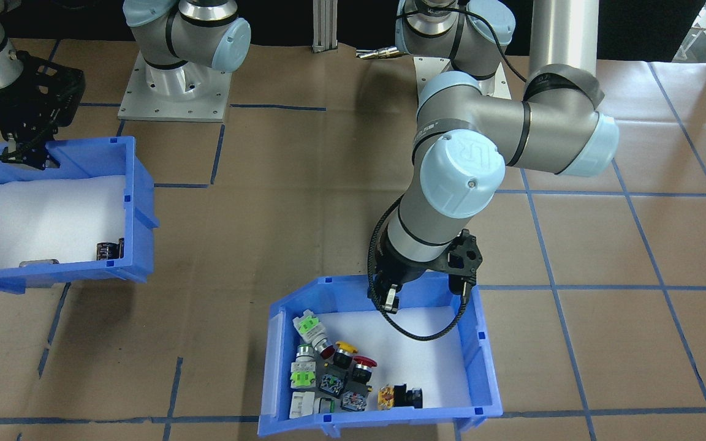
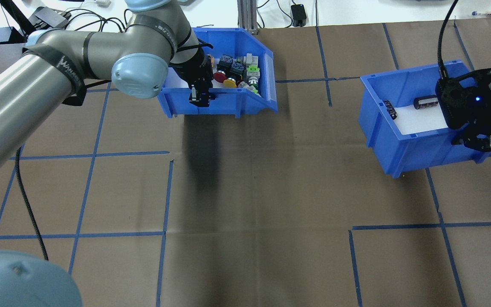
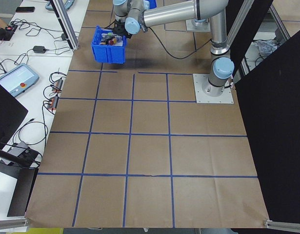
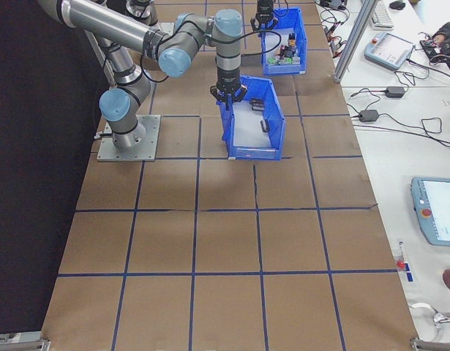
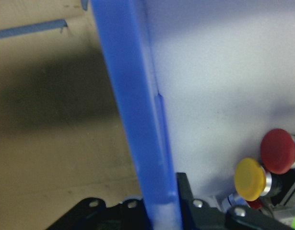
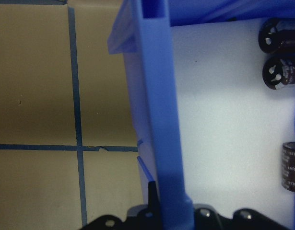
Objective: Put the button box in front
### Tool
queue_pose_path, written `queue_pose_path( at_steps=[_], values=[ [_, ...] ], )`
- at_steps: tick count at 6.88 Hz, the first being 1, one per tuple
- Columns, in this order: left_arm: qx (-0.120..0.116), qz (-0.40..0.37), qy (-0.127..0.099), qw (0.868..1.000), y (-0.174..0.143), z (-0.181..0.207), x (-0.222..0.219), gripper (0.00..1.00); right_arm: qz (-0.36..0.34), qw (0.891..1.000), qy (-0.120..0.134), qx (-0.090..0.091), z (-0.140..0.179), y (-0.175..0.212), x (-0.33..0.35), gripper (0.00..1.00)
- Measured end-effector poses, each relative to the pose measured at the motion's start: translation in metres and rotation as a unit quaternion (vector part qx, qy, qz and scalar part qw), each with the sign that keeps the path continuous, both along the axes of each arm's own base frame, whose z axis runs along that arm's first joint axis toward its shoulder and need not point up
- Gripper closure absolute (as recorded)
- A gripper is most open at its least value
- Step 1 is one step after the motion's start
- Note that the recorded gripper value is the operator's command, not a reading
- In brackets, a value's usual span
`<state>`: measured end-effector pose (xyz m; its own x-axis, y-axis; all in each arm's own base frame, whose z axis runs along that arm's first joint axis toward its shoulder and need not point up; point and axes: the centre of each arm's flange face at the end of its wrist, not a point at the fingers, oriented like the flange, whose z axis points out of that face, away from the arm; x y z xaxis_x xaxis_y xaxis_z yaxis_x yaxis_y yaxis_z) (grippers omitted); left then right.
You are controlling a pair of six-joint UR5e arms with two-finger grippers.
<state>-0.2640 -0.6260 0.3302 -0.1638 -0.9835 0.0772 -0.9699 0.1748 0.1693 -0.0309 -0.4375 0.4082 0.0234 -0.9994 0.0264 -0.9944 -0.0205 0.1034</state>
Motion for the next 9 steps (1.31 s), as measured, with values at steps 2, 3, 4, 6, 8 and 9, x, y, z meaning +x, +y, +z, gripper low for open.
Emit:
queue_pose_path(
  at_steps=[2,3,4,6,8,9],
  values=[
    [0.000,-0.017,0.023,1.000,-0.021,-0.012,-0.042,0.95,-0.005,1.000,-0.008,-0.012,0.001,-0.001,-0.004,1.00],
    [0.004,-0.023,0.032,0.999,-0.022,-0.021,-0.060,0.80,-0.018,1.000,-0.012,-0.015,0.001,-0.001,-0.008,1.00],
    [0.001,-0.031,0.037,0.999,-0.023,-0.026,-0.070,0.53,-0.041,0.999,-0.019,-0.017,0.000,-0.001,-0.014,1.00],
    [-0.012,-0.036,0.039,0.999,-0.028,-0.030,-0.074,0.10,-0.067,0.997,-0.033,-0.016,-0.004,0.001,-0.015,0.99],
    [-0.018,-0.028,0.038,0.999,-0.029,-0.021,-0.070,0.02,-0.071,0.997,-0.035,-0.009,-0.011,0.012,-0.011,0.99],
    [-0.020,-0.025,0.037,0.999,-0.027,-0.009,-0.063,0.02,-0.071,0.997,-0.033,-0.008,-0.012,0.021,-0.007,0.99]
  ],
)
